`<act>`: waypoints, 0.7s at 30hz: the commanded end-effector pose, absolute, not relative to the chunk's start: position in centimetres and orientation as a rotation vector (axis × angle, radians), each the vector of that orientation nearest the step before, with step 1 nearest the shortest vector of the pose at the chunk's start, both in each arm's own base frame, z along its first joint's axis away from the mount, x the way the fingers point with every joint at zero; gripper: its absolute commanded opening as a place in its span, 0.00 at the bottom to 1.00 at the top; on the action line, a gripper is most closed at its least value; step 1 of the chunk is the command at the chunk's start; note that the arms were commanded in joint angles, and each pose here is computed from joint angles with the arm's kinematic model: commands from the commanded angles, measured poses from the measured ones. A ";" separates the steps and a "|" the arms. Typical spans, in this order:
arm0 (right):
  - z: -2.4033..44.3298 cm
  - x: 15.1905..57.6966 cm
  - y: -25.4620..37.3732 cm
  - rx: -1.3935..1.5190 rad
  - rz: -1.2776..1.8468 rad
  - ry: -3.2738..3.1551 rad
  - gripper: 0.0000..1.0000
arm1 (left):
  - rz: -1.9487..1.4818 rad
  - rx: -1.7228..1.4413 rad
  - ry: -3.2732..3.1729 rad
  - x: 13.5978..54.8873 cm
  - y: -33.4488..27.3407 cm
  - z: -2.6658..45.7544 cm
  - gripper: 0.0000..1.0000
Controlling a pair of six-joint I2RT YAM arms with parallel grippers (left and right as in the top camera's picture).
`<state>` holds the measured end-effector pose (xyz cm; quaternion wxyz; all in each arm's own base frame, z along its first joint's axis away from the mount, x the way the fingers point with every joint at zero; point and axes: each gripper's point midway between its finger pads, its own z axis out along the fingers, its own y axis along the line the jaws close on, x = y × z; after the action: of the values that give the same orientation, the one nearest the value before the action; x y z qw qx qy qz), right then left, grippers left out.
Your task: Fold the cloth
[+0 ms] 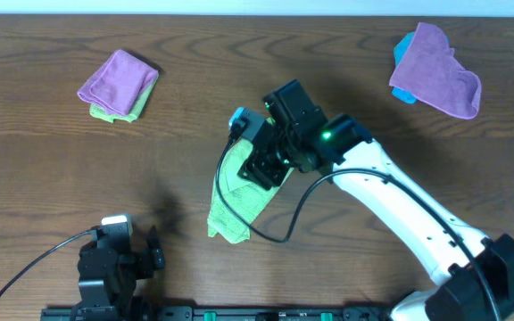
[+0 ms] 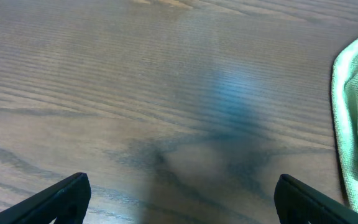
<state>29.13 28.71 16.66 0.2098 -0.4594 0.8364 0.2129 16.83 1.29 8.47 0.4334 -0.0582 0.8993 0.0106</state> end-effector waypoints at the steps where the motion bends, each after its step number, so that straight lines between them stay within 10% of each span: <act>1: 15.5 31.9 26.7 -1.125 0.503 2.424 0.64 | 0.024 -0.167 2.283 16.4 1.3 6.9 0.96; 21: 2.2 37.3 24.2 -0.692 0.827 2.773 0.61 | 0.023 -0.167 2.274 16.6 1.3 7.0 0.95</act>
<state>37.11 23.71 2.27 0.0876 -0.2485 0.9286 0.2614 16.86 1.29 8.50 0.4342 -0.0584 0.8988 0.0104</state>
